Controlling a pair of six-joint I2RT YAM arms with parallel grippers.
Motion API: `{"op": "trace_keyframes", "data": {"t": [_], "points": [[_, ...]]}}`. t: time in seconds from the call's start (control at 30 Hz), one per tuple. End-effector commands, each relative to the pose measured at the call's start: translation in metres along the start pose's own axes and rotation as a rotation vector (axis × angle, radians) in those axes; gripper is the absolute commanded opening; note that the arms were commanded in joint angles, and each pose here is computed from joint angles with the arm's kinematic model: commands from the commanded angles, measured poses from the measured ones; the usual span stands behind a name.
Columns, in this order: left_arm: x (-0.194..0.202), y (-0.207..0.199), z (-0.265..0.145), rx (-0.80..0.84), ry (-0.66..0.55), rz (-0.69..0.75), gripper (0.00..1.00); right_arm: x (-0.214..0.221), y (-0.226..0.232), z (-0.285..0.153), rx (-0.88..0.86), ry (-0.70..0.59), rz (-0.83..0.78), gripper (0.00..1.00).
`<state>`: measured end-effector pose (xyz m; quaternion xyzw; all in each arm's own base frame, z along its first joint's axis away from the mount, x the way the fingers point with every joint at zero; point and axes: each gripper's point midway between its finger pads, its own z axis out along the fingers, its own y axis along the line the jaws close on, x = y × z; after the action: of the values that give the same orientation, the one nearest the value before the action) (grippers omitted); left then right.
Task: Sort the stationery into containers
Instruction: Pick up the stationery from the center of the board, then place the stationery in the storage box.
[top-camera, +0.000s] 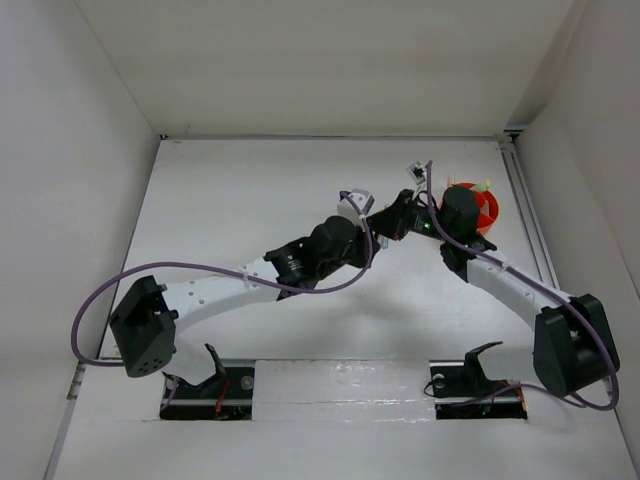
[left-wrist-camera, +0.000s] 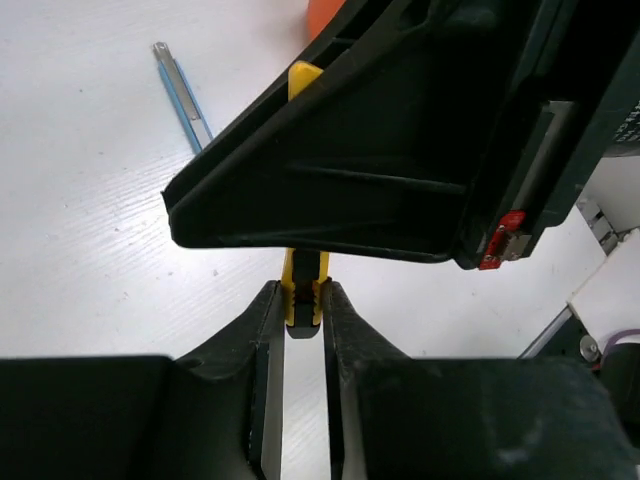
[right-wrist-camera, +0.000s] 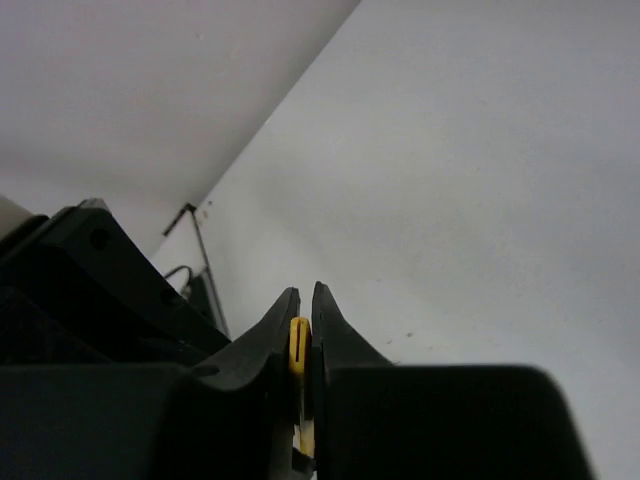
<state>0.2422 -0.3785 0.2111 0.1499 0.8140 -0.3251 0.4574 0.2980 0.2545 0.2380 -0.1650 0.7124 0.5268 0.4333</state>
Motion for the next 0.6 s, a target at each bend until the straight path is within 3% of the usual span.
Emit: {"op": "trace_keyframes", "data": {"t": [0.0, 0.1, 0.17, 0.2, 0.23, 0.47, 0.57], "points": [[-0.017, -0.005, -0.003, 0.024, -0.055, 0.017, 0.0, -0.013, 0.008, 0.005, -0.03, -0.05, -0.039, 0.0], [-0.024, 0.009, 0.001, -0.043, -0.077, 0.014, 0.0, -0.019, 0.008, 0.004, -0.026, -0.061, -0.045, 0.0], [-0.028, 0.013, 0.003, -0.067, -0.074, 0.005, 0.46, -0.026, -0.002, 0.001, -0.003, -0.078, -0.053, 0.0], [-0.036, 0.019, 0.003, -0.092, -0.093, 0.0, 0.78, -0.036, -0.004, 0.0, 0.002, -0.096, -0.104, 0.0], [-0.032, 0.02, 0.006, -0.098, -0.084, 0.002, 1.0, -0.044, -0.015, -0.004, 0.029, -0.112, -0.119, 0.0], [-0.047, 0.009, 0.001, -0.067, -0.094, -0.003, 1.0, -0.115, -0.068, -0.029, 0.088, -0.224, -0.278, 0.0], [-0.042, 0.009, -0.003, -0.047, -0.084, 0.021, 1.0, -0.156, -0.095, -0.057, 0.177, -0.273, -0.415, 0.0]]}}
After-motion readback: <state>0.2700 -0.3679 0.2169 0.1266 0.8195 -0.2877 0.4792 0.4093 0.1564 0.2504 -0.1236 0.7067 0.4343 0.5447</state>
